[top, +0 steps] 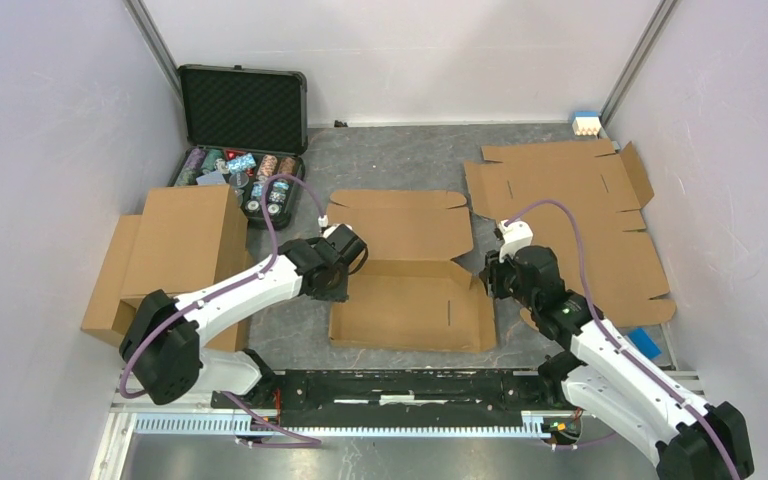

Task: Fold the paper box

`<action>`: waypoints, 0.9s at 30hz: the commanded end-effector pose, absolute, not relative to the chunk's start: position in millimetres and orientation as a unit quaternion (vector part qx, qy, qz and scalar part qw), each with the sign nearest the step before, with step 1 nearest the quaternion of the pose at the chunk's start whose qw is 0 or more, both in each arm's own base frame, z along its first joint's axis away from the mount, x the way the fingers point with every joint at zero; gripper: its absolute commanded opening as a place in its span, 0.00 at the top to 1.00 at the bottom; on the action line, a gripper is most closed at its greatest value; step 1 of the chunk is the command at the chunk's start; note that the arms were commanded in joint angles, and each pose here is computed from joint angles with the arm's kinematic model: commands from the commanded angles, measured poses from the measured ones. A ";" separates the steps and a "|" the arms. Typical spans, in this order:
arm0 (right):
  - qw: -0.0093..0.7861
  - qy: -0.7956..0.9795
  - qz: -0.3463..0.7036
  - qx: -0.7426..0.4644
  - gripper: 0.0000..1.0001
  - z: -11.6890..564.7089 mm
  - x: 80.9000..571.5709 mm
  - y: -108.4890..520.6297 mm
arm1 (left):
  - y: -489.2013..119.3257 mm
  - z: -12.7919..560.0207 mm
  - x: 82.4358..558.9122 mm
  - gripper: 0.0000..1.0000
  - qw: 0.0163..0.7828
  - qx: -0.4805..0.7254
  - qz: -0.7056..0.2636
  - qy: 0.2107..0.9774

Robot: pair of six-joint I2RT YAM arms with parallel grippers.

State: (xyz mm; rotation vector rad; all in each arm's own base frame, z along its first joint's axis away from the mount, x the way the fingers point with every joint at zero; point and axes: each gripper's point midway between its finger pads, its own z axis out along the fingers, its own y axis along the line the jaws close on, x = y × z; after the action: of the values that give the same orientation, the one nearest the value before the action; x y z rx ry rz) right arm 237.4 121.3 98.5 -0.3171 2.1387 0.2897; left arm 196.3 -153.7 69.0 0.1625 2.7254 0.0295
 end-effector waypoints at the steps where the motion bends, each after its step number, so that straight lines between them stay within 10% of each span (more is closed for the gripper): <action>1: 0.498 0.843 0.163 -0.122 0.67 124.2 250.4 140.2 | -159.6 76.7 205.3 0.63 0.230 0.063 -0.009 0.971; 6: 0.487 0.852 0.156 -0.112 1.00 119.5 258.0 142.1 | -158.0 73.2 205.9 0.59 0.231 0.058 -0.007 0.971; 27: 0.400 0.855 0.265 -0.195 1.00 83.0 245.1 213.1 | -148.3 60.2 209.3 0.98 0.232 0.030 0.019 0.972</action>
State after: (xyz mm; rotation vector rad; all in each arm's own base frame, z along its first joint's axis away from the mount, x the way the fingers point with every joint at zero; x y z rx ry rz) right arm 233.2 187.7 59.3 -0.4552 2.2483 0.5940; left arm 201.1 -151.4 56.6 0.1175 2.7017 0.0168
